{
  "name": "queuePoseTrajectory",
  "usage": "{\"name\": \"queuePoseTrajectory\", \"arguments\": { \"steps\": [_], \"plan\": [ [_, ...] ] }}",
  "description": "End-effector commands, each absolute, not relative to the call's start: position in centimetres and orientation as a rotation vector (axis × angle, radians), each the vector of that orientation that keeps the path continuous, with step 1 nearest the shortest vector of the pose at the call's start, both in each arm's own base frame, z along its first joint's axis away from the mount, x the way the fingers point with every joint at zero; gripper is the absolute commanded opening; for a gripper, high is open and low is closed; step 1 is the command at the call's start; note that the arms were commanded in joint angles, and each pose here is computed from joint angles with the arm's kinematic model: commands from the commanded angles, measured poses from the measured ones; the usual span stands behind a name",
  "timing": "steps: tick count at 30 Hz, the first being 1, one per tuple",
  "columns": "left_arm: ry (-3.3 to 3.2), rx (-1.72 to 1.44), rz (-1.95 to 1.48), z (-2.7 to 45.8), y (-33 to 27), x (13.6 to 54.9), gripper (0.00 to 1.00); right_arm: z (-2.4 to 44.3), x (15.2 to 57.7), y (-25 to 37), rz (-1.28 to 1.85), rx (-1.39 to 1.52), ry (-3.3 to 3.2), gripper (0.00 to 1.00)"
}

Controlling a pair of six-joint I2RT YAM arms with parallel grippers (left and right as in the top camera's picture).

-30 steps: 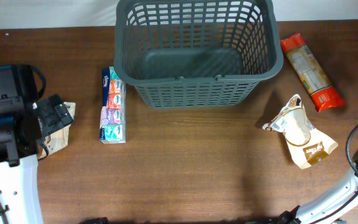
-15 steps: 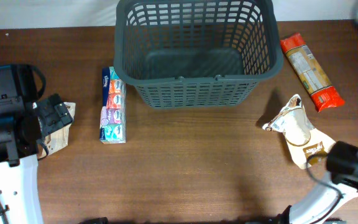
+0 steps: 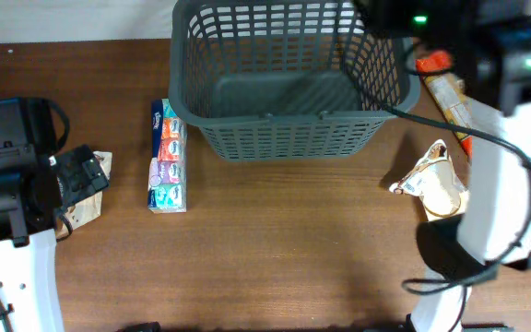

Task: Pack container
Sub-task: 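Lift the jar with the right gripper and carry it into the basket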

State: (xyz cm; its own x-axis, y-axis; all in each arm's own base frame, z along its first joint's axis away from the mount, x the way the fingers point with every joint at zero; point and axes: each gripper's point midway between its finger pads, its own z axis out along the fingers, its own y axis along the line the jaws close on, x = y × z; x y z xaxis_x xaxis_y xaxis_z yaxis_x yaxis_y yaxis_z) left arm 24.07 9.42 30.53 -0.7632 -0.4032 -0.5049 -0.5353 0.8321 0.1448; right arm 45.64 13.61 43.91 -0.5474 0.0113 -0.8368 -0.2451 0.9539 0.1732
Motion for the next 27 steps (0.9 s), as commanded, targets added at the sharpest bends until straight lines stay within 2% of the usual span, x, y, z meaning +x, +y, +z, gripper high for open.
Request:
{"name": "queuePoseTrajectory", "arguments": {
  "steps": [1,10,27],
  "plan": [
    [2.550,-0.699,0.370,30.7,9.3,24.1,1.00,39.8,48.0,14.5,0.262,-0.153,2.218,0.04],
    [2.580,-0.693,0.336,30.3,8.8,23.7,1.00,29.9,49.7,15.3,0.214,-0.151,2.491,0.04],
    [2.592,-0.694,0.338,30.2,8.7,23.5,1.00,16.9,50.5,14.6,0.094,-0.057,2.822,0.04]
  ]
}}
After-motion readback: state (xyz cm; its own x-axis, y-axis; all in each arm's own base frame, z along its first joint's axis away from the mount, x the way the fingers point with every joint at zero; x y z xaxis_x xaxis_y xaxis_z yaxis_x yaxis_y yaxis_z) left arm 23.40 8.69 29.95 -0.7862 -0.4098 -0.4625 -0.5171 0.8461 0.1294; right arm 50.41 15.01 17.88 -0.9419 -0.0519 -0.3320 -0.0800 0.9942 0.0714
